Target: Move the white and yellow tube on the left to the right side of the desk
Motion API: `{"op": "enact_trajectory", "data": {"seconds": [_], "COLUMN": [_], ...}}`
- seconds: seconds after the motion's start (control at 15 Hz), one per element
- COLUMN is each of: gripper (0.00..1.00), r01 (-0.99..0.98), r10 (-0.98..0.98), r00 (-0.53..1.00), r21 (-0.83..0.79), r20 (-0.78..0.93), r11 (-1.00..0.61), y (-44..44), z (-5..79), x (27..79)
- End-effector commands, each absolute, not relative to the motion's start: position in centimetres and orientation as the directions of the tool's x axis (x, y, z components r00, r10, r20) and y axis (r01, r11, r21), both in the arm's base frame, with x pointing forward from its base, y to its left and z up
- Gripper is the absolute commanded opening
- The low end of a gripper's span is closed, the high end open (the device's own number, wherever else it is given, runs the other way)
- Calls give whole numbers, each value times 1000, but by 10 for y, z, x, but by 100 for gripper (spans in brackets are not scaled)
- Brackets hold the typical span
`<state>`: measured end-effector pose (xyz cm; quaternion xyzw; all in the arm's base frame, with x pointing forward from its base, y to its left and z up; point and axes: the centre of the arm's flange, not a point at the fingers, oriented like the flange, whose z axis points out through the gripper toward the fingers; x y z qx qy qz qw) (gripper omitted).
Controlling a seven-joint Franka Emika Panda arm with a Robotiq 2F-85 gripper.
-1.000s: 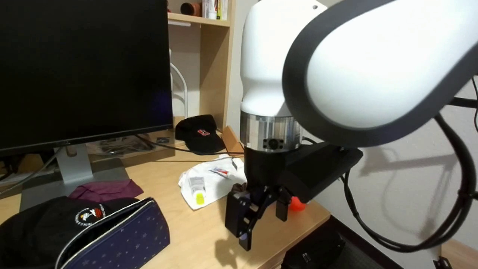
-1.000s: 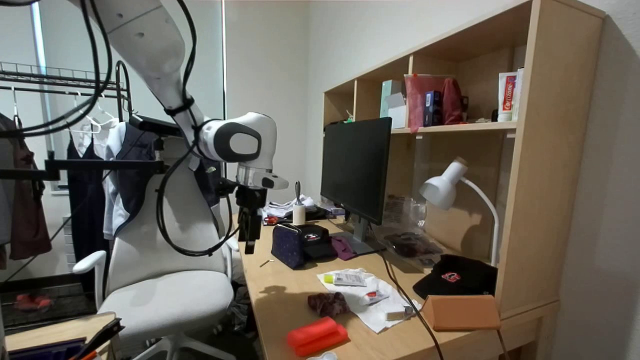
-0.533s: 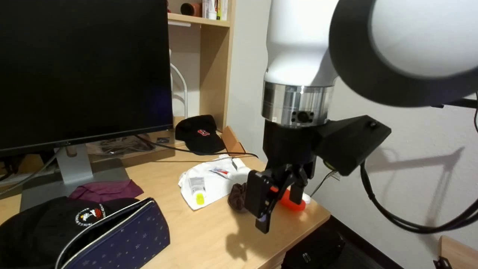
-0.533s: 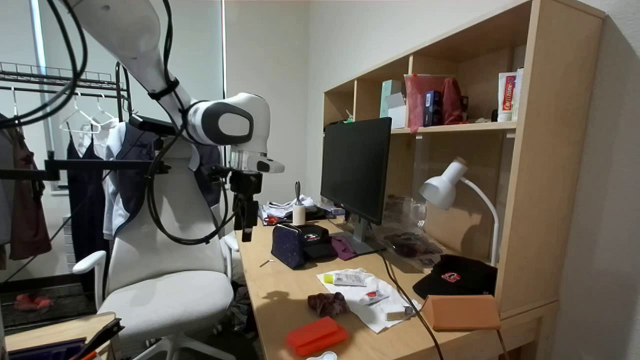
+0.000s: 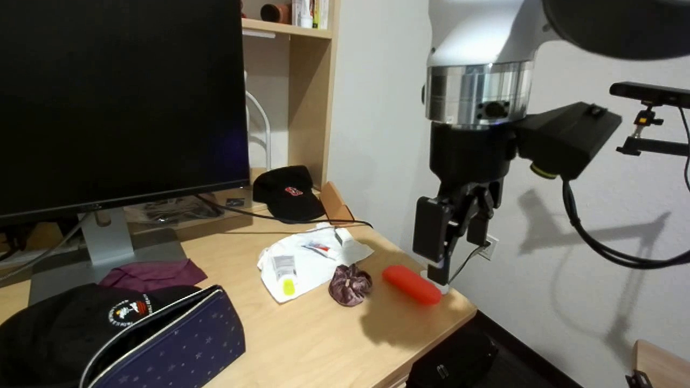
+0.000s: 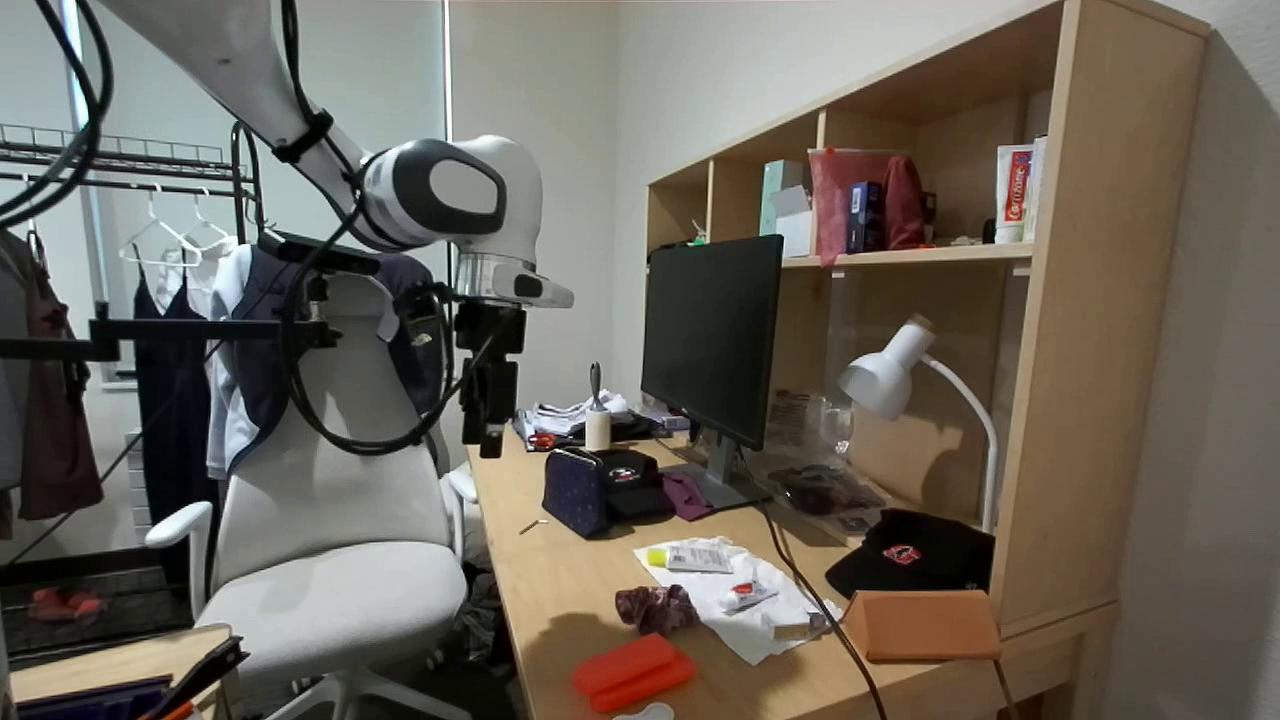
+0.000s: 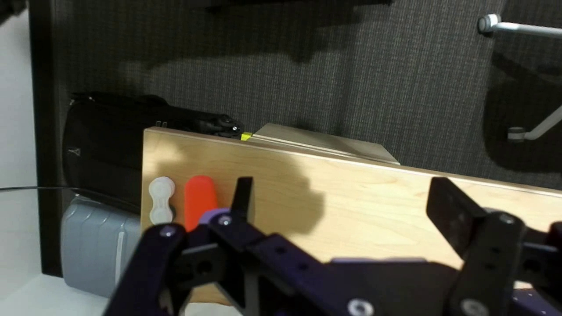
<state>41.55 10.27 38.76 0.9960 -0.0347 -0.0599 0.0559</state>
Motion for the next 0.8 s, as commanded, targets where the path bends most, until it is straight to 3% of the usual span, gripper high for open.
{"op": "enact_trajectory", "data": {"seconds": [0.0,0.53,0.73], "gripper": [100,100,100], "r01": [10,145,104], "r10": [-1,145,104], "r00": [996,989,994], "r21": [124,-68,-12], "r20": [-90,11,-16], "r11": [-992,-987,-995], "y": [91,76,81], "z": [404,431,432], "x": [398,400,408]}}
